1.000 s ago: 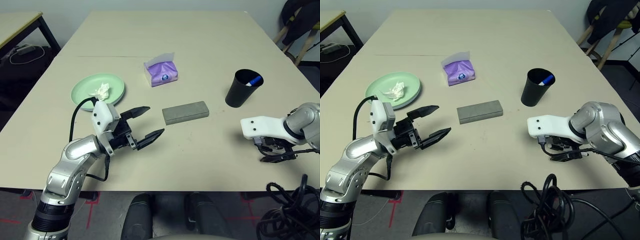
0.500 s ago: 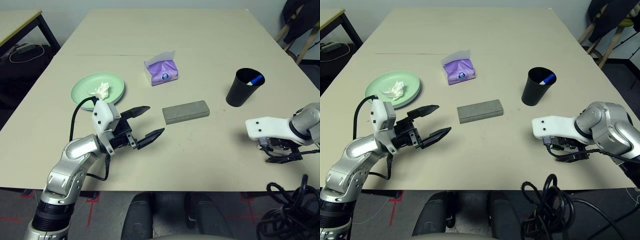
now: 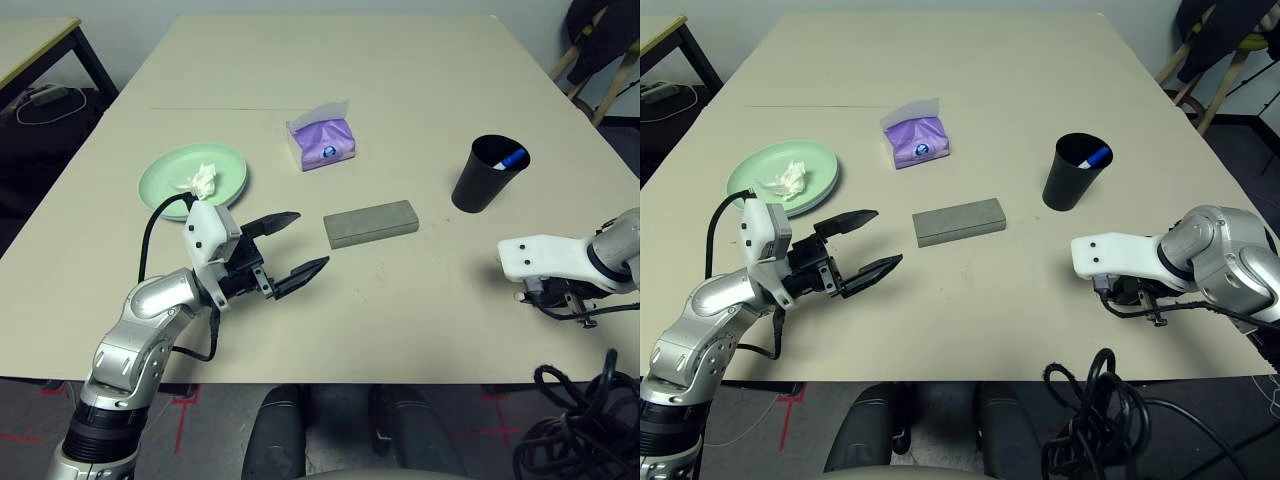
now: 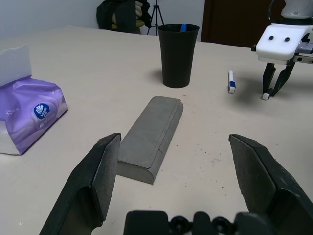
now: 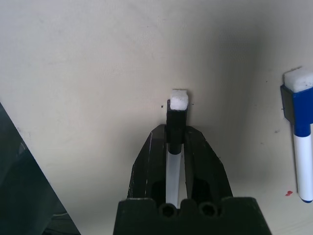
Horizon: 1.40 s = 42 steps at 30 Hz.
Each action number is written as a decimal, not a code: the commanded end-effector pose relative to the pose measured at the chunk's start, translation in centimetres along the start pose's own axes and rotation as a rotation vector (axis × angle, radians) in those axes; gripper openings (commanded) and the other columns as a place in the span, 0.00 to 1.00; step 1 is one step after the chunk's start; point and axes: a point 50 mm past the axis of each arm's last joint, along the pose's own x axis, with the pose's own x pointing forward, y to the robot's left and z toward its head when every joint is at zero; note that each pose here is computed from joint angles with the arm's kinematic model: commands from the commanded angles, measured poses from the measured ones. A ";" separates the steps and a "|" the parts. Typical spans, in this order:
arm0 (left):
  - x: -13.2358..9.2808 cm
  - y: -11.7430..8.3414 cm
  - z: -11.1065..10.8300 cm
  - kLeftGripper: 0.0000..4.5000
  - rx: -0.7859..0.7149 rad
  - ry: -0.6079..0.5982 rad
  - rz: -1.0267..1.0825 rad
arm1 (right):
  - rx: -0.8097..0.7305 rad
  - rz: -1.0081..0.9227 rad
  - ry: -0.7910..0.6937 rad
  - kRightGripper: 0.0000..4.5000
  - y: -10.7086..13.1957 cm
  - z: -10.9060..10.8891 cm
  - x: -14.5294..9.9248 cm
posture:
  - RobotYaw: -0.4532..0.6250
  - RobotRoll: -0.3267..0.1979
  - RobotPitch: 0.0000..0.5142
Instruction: Organize and tidy the items on the table.
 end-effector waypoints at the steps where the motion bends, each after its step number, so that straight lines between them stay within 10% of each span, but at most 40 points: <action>1: 0.2 -0.3 0.2 1.00 0.012 -0.001 -0.025 | 0.010 0.056 -0.039 0.07 0.7 0.4 0.7 | 0.40 0.62 0.30; 13: 0.3 -0.1 0.1 1.00 0.015 0.000 -0.029 | 0.145 0.044 -0.572 0.07 -1.0 6.9 -3.3 | 0.39 0.62 0.30; 25: 0.5 -0.1 0.0 1.00 0.018 -0.001 -0.036 | 0.203 -0.397 -1.228 0.07 -5.3 11.5 -8.4 | 0.39 0.62 0.29; 42: 0.6 0.0 -0.1 1.00 0.023 0.004 -0.047 | 0.318 -1.173 -1.621 0.07 -7.6 9.3 -11.9 | 0.38 0.62 0.29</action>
